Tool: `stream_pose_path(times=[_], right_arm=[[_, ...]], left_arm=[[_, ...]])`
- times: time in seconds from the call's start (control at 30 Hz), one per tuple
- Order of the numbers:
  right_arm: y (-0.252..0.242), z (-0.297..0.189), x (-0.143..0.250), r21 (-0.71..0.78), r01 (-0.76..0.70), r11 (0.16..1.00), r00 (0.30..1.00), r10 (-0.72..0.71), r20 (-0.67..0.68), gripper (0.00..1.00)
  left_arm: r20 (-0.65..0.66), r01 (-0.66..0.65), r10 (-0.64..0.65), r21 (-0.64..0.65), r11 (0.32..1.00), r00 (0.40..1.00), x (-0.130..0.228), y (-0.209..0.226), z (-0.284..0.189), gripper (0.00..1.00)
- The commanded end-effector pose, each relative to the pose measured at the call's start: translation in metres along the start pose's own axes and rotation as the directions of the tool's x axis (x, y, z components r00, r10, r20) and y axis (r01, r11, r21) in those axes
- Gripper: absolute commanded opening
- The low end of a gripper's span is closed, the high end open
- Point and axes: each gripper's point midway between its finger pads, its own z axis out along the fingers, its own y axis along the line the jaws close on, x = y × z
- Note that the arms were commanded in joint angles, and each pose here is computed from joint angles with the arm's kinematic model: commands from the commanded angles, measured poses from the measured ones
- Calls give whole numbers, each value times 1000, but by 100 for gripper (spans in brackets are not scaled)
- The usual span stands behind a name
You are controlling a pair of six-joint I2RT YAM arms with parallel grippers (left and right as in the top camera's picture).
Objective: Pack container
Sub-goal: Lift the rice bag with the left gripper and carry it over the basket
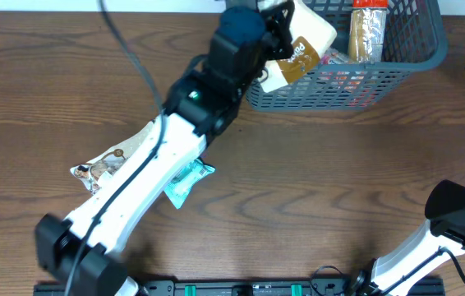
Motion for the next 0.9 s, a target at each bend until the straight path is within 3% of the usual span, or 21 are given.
stream_pose_path(times=[0.0, 0.37, 0.87], right_arm=[[-1, 1, 1, 4, 16, 1000, 1000, -16, -6, 99], [-1, 1, 1, 1, 16, 1000, 1000, -16, -8, 99], [3, 1, 3, -19, 19, 1000, 1000, -20, -17, 99]], left_arm=[[16, 45, -46, 15, 999, 999, -4, -3, 6, 6], [-52, 33, -35, -47, 998, 998, 24, 18, 23, 6], [-67, -32, 24, -126, 992, 997, 27, 39, 23, 6]])
